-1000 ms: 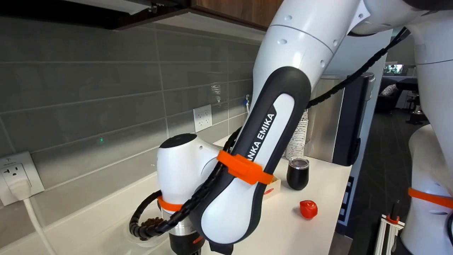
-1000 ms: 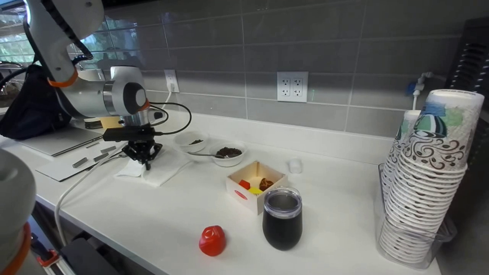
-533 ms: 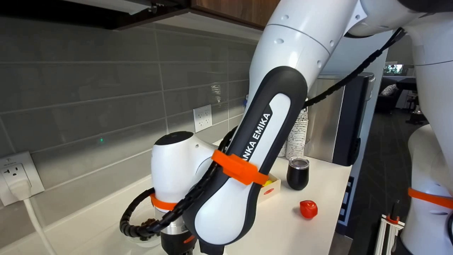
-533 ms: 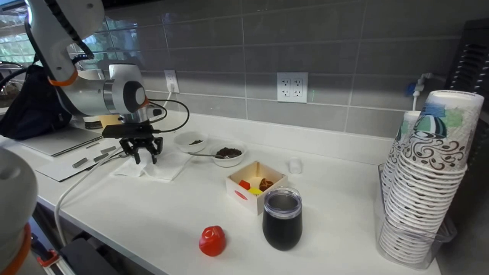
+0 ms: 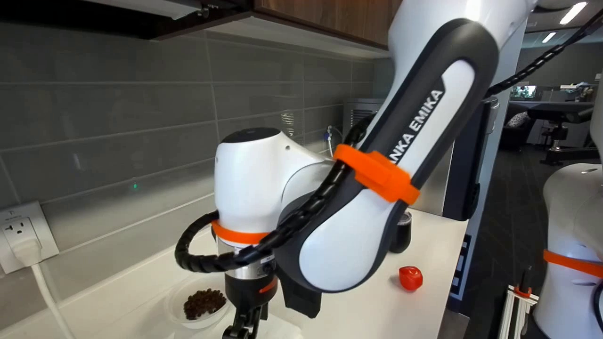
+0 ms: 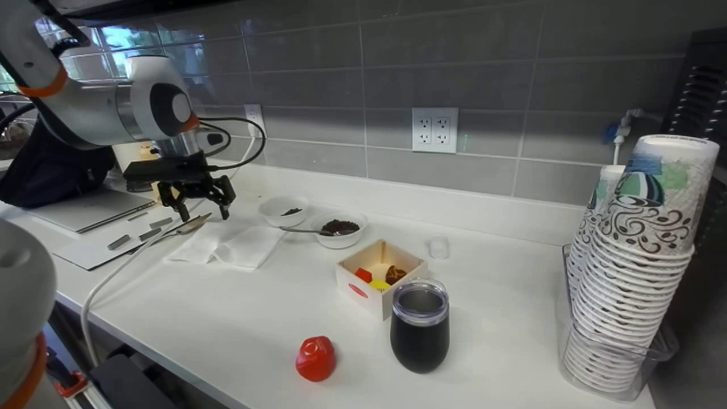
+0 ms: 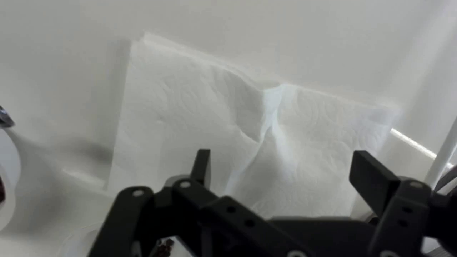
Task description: Use the paper towel to clean the surface
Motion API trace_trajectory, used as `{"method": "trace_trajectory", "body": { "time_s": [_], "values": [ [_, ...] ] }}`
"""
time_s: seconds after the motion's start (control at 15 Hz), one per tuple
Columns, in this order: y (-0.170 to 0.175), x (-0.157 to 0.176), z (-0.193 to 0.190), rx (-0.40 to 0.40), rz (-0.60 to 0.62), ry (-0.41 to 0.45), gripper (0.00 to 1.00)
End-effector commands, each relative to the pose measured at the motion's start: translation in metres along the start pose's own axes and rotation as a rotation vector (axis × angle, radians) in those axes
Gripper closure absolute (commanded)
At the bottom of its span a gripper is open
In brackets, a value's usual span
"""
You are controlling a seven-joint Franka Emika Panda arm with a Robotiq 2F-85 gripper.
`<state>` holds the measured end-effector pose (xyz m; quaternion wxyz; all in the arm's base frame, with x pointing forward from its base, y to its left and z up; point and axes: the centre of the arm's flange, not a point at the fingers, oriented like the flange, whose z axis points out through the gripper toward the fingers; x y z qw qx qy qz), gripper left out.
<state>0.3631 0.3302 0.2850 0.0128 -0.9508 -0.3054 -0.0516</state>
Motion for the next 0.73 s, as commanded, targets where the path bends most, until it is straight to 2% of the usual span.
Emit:
{"method": "trace_trajectory", "body": {
  "time_s": [0.0, 0.27, 0.67],
  "values": [
    [0.007, -0.052, -0.049, -0.061, 0.071, -0.016, 0.0],
    [0.021, -0.082, -0.077, -0.104, 0.144, 0.006, 0.0],
    [0.031, -0.108, -0.089, -0.121, 0.196, -0.002, 0.0]
  ]
}}
